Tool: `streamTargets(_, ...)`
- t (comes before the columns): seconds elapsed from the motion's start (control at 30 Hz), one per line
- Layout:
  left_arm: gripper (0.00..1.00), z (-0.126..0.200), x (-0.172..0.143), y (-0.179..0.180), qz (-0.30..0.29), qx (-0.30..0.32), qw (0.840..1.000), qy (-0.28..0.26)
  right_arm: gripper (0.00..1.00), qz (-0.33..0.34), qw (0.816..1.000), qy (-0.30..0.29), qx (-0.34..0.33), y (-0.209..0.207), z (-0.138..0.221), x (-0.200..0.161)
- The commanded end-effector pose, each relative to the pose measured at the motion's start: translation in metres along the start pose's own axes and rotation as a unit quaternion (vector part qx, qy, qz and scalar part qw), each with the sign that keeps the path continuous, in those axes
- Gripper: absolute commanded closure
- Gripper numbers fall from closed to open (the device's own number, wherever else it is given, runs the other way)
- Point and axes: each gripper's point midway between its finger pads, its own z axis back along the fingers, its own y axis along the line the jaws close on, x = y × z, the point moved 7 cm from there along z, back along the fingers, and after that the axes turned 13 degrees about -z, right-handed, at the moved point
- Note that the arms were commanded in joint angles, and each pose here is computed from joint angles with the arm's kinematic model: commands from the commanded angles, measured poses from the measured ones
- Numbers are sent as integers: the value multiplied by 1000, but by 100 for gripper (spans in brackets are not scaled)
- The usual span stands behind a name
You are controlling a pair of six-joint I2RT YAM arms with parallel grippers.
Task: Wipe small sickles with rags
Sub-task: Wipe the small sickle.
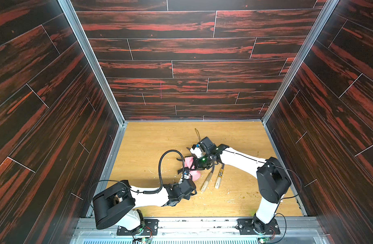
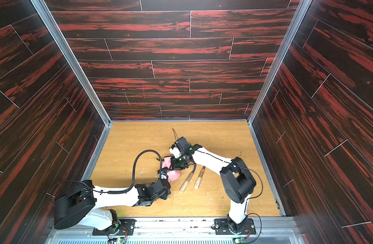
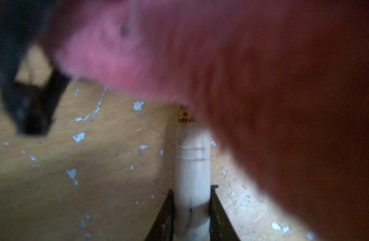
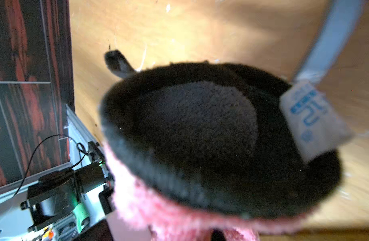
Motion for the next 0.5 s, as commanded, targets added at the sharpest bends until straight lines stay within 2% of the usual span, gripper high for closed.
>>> streamTargets(0.0,100,7,7,7,6,28,999,-17,100,-10,999,48,8,3,-28,-11)
streamTargets(0.27,100,13,7,19,28,55,998,-29,100,-58,994,85,35,-15,-58,-25)
streamTargets(0.47,100,10,6,13,28,18,999,-26,100,-73,992,97,44,-20,-77,-19)
